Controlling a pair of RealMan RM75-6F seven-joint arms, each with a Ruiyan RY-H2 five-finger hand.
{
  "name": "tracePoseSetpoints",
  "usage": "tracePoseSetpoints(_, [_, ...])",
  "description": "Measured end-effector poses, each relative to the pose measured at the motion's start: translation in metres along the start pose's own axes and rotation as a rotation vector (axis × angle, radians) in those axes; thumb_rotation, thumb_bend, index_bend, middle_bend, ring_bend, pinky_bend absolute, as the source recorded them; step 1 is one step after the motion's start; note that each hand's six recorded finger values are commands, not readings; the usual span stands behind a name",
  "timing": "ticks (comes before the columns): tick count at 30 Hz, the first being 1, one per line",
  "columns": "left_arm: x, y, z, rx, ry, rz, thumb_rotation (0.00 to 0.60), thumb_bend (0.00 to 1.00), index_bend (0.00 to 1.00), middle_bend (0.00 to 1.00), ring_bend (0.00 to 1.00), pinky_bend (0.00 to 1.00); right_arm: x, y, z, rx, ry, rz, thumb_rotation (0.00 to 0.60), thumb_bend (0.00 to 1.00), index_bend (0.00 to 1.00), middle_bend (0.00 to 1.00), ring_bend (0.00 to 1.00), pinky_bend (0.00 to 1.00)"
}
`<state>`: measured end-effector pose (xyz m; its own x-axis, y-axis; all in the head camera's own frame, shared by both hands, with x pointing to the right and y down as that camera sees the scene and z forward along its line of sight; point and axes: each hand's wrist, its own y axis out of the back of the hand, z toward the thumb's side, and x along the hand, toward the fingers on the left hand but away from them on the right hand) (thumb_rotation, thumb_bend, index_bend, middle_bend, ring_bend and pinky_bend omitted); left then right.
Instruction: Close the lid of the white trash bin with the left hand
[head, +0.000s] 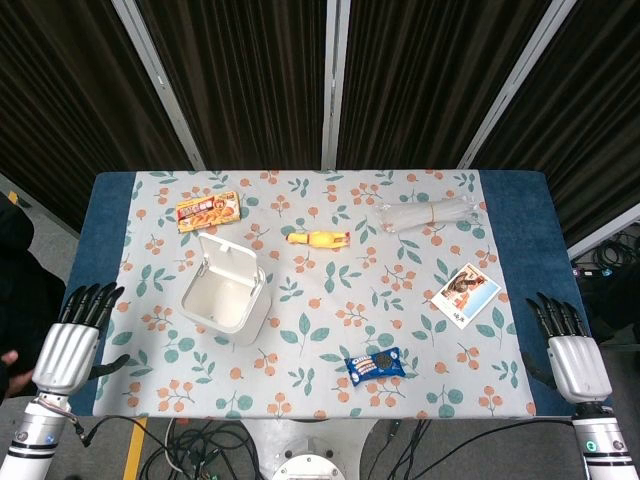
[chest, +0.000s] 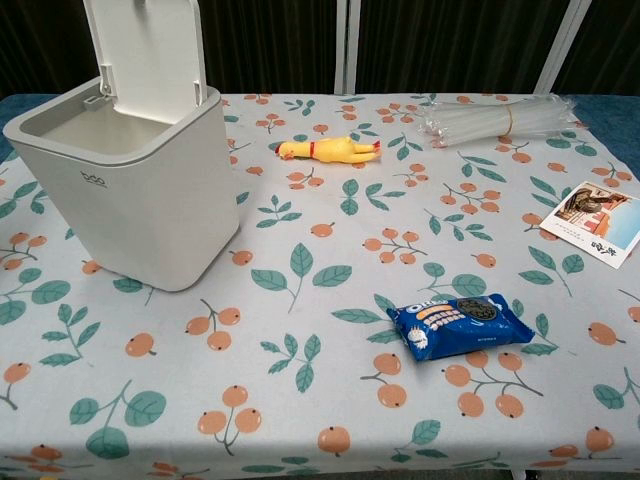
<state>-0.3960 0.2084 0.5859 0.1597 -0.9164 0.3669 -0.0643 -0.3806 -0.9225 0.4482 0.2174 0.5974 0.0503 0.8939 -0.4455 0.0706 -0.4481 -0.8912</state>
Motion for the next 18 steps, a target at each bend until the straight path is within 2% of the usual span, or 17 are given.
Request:
tracePoseSetpoints(9, [-0.001, 0.002, -0.005, -0.001, 0.009, 0.006, 0.6, 0.01, 0.0, 0.05, 0.0, 0.06, 0.0, -0.001, 0.0, 0.001, -0.002, 0.003, 0.6, 0.26, 0.0, 0.0, 0.0, 0.0])
tracePoseSetpoints(15, [0.006, 0.006, 0.003, -0.016, -0.026, 0.014, 0.6, 0.01, 0.0, 0.05, 0.0, 0.06, 0.001, 0.0, 0.001, 0.006, 0.002, 0.005, 0.6, 0.27, 0.0, 0.0, 0.0, 0.0])
tracePoseSetpoints(17, [0.01, 0.009, 0.007, -0.02, -0.049, 0.02, 0.6, 0.04, 0.0, 0.05, 0.0, 0.06, 0.002, 0.0, -0.001, 0.012, -0.002, 0.004, 0.6, 0.27, 0.0, 0.0, 0.0, 0.0])
tracePoseSetpoints(18, [0.013, 0.012, 0.011, -0.022, -0.067, 0.027, 0.6, 0.1, 0.0, 0.05, 0.0, 0.06, 0.002, 0.001, -0.002, 0.013, -0.006, 0.003, 0.6, 0.27, 0.0, 0.0, 0.0, 0.0])
